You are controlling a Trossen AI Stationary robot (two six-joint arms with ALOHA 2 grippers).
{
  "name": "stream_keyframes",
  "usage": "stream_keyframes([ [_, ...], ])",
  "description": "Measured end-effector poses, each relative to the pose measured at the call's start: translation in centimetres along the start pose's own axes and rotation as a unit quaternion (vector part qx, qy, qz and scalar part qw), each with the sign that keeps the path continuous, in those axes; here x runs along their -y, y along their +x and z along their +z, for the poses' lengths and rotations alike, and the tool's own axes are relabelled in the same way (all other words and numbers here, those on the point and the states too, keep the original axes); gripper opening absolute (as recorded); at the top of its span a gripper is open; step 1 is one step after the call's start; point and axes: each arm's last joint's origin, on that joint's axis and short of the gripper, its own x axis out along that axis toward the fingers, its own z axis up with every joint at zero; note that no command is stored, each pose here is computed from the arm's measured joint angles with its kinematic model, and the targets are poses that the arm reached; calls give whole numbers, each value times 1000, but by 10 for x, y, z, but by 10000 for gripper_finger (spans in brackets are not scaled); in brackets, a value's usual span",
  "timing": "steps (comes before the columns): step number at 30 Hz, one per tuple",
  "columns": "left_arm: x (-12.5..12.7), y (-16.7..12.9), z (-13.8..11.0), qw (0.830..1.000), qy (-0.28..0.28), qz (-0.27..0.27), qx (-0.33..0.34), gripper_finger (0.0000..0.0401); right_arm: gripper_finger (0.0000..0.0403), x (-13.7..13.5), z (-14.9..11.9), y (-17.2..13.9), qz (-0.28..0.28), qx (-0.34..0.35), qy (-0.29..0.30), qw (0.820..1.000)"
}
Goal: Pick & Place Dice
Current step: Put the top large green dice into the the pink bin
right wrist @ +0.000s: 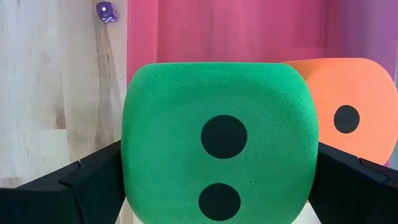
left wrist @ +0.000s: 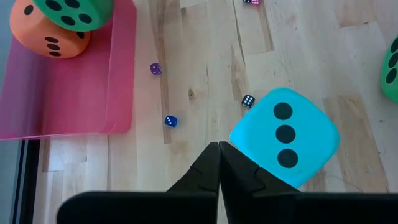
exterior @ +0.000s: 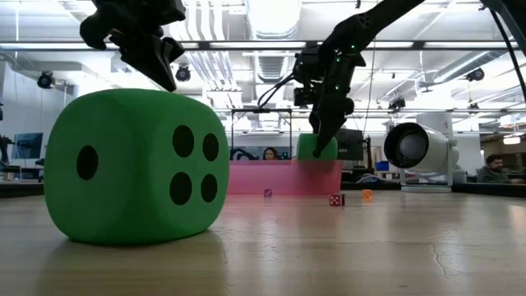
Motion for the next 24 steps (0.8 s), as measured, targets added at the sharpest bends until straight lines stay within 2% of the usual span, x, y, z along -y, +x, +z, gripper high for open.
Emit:
stream_keyframes([
  [24,0,0,0,1000,0,0,0,8,396,0,1,0,-1,4,13,1000],
])
